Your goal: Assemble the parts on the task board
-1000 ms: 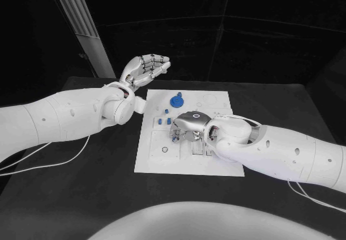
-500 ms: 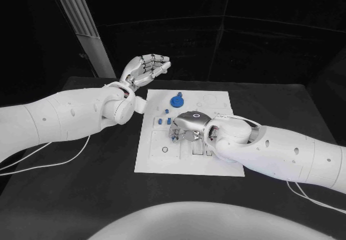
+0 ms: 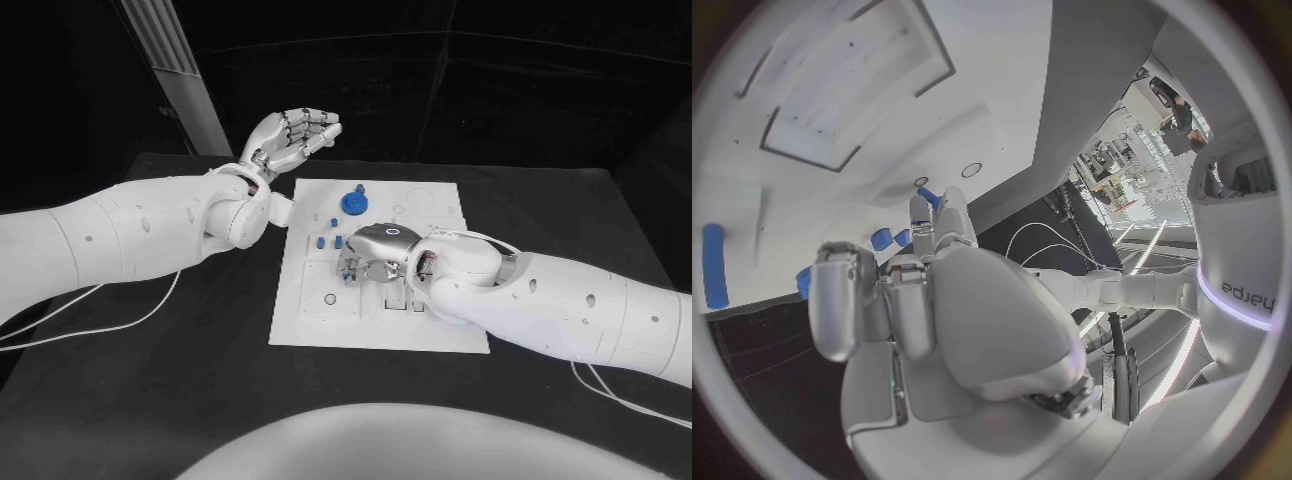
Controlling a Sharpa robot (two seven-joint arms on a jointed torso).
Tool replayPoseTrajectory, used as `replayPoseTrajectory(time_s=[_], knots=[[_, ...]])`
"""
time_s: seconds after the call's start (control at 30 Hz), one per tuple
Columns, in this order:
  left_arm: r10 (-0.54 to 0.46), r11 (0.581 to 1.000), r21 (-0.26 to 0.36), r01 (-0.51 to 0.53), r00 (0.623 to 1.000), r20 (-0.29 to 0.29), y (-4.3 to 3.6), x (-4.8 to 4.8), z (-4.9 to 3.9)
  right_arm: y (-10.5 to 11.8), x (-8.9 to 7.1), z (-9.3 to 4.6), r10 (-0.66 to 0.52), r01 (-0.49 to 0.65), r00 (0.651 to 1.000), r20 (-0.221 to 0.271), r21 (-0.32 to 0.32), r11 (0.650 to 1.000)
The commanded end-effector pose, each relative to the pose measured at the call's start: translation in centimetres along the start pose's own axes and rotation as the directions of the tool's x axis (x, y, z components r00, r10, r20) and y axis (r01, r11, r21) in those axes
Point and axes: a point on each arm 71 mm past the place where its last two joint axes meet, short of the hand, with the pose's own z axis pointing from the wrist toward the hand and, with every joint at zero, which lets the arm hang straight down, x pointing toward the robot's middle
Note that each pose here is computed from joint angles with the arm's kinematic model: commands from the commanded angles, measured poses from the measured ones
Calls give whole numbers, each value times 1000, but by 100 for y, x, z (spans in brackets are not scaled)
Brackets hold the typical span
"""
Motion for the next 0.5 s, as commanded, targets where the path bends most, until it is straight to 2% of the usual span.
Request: replayPoseTrajectory(time_s=[0.03,0.5], knots=[[-7,981,194,7,1000,-5,-145,1,-7,-1,8,3,6,-6,1000,-19,4,1000],[-6,981,193,7,1000,-5,-143,-4,-8,-23,24,8,11,-10,999,-37,16,1000]])
